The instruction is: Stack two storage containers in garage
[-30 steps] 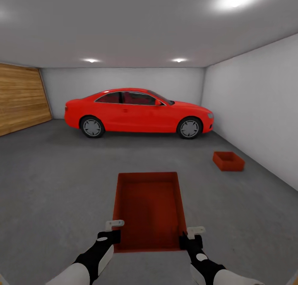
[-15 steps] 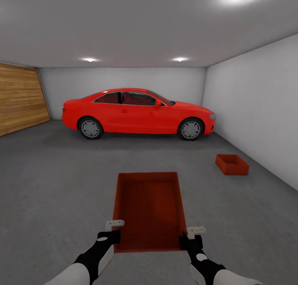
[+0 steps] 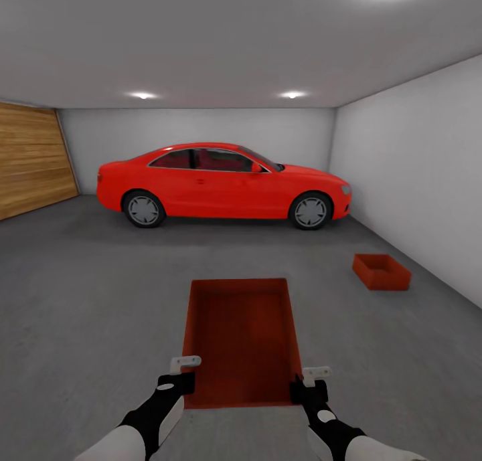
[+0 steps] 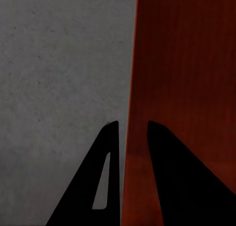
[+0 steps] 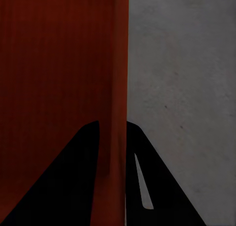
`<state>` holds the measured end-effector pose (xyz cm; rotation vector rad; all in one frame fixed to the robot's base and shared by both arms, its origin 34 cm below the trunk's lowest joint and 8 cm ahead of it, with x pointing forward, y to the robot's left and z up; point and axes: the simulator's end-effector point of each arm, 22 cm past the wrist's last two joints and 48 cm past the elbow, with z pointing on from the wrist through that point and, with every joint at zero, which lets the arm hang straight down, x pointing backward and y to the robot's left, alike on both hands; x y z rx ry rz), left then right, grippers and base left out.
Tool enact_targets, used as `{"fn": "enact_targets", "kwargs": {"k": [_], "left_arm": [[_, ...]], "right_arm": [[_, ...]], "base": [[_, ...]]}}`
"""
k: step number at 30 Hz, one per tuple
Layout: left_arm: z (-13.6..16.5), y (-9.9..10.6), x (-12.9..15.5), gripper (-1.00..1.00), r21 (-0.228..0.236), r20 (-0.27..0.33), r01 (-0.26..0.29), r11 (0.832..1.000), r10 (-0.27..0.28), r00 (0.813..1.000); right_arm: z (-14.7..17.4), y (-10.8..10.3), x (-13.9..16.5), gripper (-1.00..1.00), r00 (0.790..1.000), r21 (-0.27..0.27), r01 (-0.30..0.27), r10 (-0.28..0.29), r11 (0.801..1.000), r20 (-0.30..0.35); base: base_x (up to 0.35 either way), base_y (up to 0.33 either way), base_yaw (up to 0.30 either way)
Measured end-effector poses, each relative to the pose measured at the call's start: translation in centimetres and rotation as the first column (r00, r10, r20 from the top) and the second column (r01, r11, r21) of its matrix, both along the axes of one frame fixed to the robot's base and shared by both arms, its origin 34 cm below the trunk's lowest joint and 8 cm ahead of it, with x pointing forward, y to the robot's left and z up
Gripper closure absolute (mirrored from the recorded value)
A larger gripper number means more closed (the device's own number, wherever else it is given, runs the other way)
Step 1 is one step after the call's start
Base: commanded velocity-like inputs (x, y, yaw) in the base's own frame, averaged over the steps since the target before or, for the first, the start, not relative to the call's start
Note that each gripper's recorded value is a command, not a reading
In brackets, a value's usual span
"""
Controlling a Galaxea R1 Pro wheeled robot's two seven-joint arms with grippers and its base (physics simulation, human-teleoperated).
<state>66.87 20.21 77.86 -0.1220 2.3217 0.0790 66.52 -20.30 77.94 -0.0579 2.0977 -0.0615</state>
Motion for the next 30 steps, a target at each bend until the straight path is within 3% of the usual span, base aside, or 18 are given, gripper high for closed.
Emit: {"fn": "enact_targets", "kwargs": {"k": [30], "left_arm": [[0.01,0.00,0.01,1.00,0.000,0.000,0.000,1.000,0.000,1.000]], "right_arm": [[0.00,0.00,0.00,1.00,1.000,0.000,0.000,0.000,1.000,0.000]], "base": [[0.320,0.000,0.000]]}}
